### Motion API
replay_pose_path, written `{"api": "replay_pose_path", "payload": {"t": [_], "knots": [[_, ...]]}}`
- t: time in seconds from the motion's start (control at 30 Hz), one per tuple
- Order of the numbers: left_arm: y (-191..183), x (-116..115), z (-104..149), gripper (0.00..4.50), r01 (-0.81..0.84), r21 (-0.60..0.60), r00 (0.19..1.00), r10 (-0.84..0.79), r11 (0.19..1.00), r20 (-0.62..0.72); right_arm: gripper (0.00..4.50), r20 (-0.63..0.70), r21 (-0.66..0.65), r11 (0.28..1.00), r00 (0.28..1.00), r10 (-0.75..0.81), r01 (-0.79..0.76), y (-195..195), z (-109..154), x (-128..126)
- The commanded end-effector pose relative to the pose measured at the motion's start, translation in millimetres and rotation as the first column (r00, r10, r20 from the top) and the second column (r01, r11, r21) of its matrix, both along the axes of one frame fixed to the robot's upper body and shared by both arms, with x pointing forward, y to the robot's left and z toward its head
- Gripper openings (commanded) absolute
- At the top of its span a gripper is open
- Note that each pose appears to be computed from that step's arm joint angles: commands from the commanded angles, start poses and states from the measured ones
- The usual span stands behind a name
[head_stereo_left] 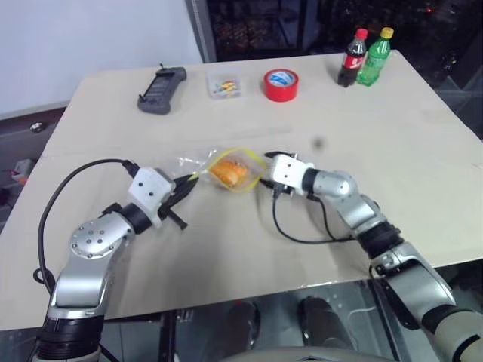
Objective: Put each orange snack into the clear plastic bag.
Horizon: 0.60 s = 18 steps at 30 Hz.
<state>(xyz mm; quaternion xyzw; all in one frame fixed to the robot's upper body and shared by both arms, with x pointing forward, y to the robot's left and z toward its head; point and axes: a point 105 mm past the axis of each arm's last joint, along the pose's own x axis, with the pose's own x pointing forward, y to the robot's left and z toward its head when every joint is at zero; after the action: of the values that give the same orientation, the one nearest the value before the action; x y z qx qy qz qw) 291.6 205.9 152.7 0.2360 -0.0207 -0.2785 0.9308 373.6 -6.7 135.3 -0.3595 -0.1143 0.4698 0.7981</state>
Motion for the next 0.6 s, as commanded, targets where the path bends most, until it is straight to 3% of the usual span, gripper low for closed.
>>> {"api": "replay_pose_path", "payload": {"t": [0.03,0.07,0.1,0.13,0.37,0.6], "knots": [[-1.9,-5.0,13.4,0.0,0.004,0.012,0.999,-0.005,1.0,0.049,1.21,0.05,0.033,0.999,0.998,0.037,-0.038,4.4,15.8,-1.6],[-2.7,-5.3,13.4,0.0,0.005,0.012,0.999,-0.005,1.0,0.048,0.93,0.054,0.032,0.998,0.998,0.045,-0.047,4.8,16.7,-2.3],[-3.1,-5.4,13.2,0.0,0.005,0.012,0.999,-0.006,1.0,0.048,0.26,0.057,0.032,0.998,0.997,0.05,-0.052,4.8,17.7,-2.6],[-3.4,-5.2,13.3,0.0,0.006,0.015,0.999,-0.006,1.0,0.048,0.13,0.057,0.036,0.998,0.997,0.05,-0.052,4.1,19.3,-2.3],[-1.1,12.9,29.2,0.0,-0.006,-0.03,0.997,0.008,1.0,0.078,0.13,0.123,0.052,0.996,0.989,-0.078,0.072,-23.4,44.4,23.0],[5.9,95.8,81.2,0.0,-0.069,-0.052,0.973,0.079,0.996,0.217,0.13,0.31,0.07,0.929,0.877,-0.367,0.364,-96.8,112.0,77.0]]}}
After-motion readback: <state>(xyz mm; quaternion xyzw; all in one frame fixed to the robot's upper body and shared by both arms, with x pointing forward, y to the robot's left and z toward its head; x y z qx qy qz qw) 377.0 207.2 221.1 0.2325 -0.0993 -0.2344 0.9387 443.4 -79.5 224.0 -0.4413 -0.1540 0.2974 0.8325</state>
